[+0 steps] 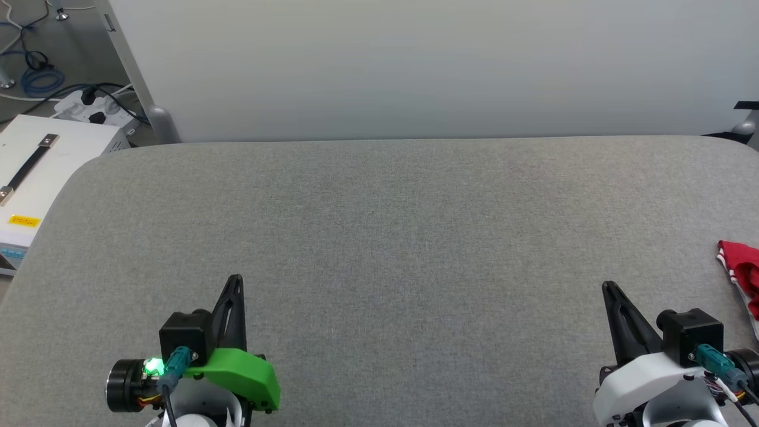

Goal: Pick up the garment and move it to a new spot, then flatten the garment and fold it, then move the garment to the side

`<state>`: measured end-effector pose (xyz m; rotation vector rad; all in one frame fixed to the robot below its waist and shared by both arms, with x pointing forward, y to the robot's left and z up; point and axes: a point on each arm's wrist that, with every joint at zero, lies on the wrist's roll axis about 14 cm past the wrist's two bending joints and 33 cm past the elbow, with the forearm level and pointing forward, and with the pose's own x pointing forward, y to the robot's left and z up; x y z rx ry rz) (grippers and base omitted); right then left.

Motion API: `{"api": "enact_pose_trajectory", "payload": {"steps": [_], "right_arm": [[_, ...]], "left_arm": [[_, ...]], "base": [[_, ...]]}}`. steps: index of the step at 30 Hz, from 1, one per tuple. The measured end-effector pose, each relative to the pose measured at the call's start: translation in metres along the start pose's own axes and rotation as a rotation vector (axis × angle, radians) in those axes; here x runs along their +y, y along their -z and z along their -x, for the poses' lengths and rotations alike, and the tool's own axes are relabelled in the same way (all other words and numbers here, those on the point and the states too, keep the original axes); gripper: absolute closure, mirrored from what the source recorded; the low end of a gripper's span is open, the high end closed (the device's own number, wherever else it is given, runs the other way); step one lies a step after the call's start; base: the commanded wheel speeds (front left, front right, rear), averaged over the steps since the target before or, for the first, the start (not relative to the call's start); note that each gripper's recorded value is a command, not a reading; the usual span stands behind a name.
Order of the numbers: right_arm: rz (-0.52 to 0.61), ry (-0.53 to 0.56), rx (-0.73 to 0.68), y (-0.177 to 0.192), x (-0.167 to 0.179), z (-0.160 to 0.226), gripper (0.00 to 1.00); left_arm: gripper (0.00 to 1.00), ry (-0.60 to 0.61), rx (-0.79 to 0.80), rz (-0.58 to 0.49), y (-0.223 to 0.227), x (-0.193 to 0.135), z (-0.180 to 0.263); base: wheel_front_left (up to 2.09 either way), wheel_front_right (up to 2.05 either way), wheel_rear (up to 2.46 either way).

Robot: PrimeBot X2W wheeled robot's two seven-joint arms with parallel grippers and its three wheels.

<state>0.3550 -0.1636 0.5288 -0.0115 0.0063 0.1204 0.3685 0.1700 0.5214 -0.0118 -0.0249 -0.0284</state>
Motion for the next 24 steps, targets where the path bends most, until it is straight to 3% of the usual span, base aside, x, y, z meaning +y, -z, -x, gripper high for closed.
{"api": "enact_pose_trajectory", "payload": {"steps": [24], "right_arm": [[0.015, -0.005, 0.013, 0.0050, 0.0012, -0.0072, 1.00]], "left_arm": [[1.00, -0.015, 0.015, -0.037, -0.0037, 0.0050, -0.0027]], "base": [[0.00, 0.00, 0.00]]}}
